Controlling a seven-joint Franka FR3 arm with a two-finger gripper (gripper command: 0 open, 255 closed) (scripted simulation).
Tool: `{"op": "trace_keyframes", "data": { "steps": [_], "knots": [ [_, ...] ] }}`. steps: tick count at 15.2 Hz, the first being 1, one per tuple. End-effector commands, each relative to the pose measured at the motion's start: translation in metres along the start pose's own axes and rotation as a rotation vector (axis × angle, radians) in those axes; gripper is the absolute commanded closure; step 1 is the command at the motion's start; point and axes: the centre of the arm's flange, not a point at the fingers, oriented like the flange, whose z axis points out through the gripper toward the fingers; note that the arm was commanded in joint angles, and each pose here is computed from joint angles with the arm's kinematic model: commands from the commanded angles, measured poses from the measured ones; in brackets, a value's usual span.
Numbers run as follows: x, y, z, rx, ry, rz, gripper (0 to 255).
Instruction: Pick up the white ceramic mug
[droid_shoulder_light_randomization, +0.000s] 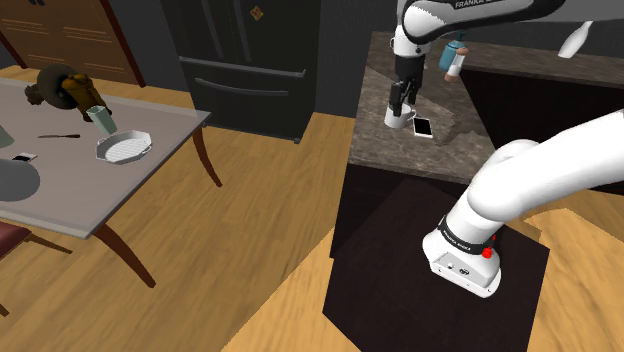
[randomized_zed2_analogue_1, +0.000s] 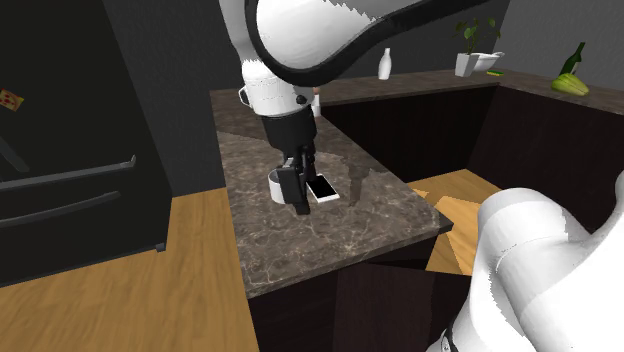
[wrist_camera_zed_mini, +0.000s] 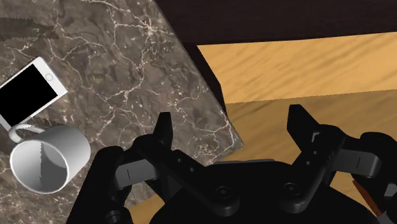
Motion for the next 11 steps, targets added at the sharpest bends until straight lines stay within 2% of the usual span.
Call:
{"op": "trace_keyframes", "data": {
  "steps": [1, 11],
  "knots": [
    [0.011, 0.022, 0.01, 0.0, 0.008, 0.009, 0],
    [0.069, 0.124, 0.065, 0.002, 0.043, 0.052, 0]
  ]
}}
